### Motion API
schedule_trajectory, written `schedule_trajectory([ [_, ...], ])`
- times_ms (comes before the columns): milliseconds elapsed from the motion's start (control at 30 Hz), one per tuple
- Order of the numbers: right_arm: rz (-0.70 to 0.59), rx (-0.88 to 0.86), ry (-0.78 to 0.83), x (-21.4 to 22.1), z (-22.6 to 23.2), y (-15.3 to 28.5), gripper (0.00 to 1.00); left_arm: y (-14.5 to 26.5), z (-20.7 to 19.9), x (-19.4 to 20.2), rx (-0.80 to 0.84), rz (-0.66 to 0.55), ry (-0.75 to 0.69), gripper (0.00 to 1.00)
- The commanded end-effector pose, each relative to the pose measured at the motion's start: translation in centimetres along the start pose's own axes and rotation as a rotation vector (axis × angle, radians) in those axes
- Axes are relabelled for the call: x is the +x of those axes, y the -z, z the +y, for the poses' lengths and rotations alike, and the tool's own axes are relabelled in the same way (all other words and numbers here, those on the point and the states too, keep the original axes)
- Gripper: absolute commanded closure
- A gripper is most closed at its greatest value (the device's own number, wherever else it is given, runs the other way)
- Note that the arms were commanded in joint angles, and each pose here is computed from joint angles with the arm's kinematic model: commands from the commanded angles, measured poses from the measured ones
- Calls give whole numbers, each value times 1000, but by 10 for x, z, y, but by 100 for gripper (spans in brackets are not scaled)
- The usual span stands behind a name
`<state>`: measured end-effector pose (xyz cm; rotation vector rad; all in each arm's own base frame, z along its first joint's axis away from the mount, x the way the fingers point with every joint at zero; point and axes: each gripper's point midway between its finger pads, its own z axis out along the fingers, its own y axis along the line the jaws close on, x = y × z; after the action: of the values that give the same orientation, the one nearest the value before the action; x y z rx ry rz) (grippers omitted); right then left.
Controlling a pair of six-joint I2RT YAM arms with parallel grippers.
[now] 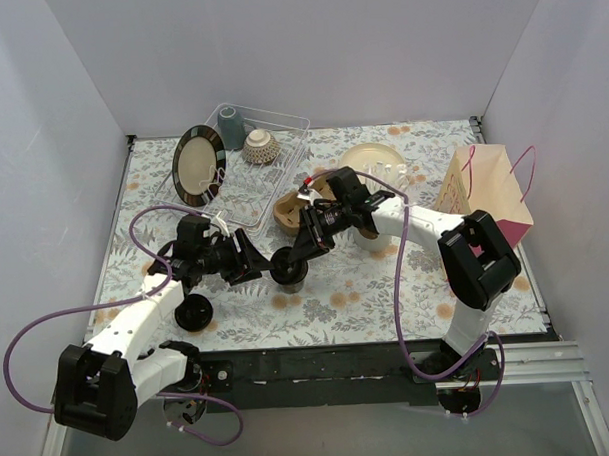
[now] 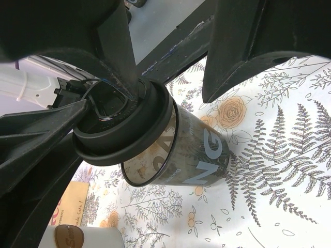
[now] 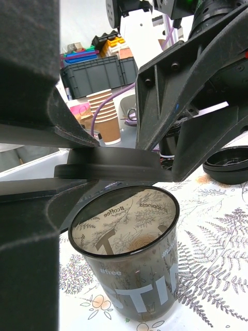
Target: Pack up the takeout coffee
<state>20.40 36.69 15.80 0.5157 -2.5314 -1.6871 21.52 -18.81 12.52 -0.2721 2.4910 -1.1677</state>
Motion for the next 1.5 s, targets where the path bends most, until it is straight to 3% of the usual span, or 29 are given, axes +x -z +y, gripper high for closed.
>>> schedule_trajectory([
  [0, 10, -34, 17, -2, 6, 0, 70, 2, -12, -5, 37, -9, -25, 49],
  [1467, -41, 26, -3, -10, -8, 22, 59, -2, -16, -8, 50, 7, -3, 49],
])
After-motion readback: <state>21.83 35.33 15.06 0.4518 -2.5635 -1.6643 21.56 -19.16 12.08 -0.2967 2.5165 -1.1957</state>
